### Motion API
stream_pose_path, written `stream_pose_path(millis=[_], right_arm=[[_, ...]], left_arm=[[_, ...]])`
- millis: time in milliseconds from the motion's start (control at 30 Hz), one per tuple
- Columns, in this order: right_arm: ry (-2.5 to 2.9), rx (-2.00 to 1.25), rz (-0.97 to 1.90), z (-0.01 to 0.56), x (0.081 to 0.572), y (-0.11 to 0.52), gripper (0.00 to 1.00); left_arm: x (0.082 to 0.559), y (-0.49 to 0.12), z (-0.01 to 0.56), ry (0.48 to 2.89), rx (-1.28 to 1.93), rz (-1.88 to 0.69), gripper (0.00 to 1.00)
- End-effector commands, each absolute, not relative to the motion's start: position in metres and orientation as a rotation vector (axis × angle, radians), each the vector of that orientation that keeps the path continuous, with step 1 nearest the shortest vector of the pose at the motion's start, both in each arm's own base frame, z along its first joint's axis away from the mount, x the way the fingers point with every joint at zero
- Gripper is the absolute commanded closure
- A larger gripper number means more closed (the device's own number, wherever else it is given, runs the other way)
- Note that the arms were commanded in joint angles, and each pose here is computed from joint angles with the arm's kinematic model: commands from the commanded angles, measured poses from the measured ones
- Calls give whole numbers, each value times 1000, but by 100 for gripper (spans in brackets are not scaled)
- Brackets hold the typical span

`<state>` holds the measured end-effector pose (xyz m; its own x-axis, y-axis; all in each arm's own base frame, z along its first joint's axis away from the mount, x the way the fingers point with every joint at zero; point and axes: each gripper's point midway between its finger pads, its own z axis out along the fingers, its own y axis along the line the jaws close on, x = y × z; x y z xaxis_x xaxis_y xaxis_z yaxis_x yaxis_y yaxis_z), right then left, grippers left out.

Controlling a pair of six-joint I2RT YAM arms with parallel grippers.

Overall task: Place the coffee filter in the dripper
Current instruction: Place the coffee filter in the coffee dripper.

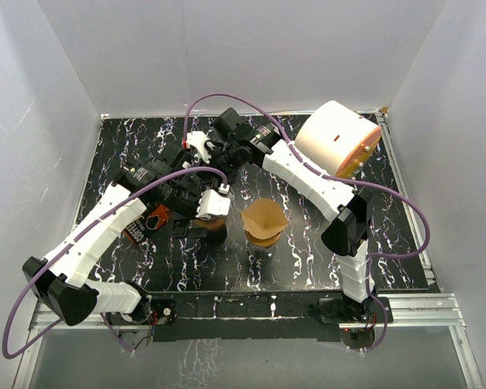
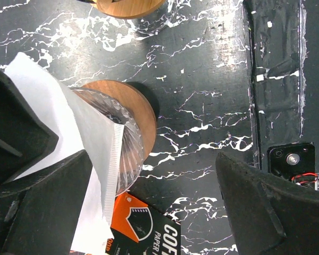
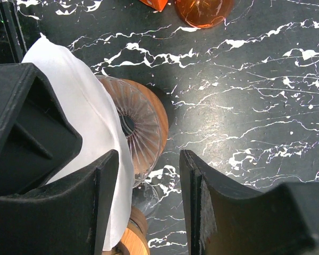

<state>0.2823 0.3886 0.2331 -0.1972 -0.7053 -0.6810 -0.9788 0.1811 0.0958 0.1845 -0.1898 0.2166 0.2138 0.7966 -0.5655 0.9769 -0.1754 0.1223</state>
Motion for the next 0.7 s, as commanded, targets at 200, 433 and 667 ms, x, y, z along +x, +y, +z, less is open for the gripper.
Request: stream_pose_path(millis=[200,433,667], right_arm=[[1894,-1638,846,256,256,393,51],[1934,-1629,763,243,267,386,53],[1974,-1633,729,229,271,383,53]], left_arm=[[201,-195,234,1560,2003,-459,3],[193,-185,214,1603,2045,-461,5],[184,-188,197,1602,2062,-527,6]])
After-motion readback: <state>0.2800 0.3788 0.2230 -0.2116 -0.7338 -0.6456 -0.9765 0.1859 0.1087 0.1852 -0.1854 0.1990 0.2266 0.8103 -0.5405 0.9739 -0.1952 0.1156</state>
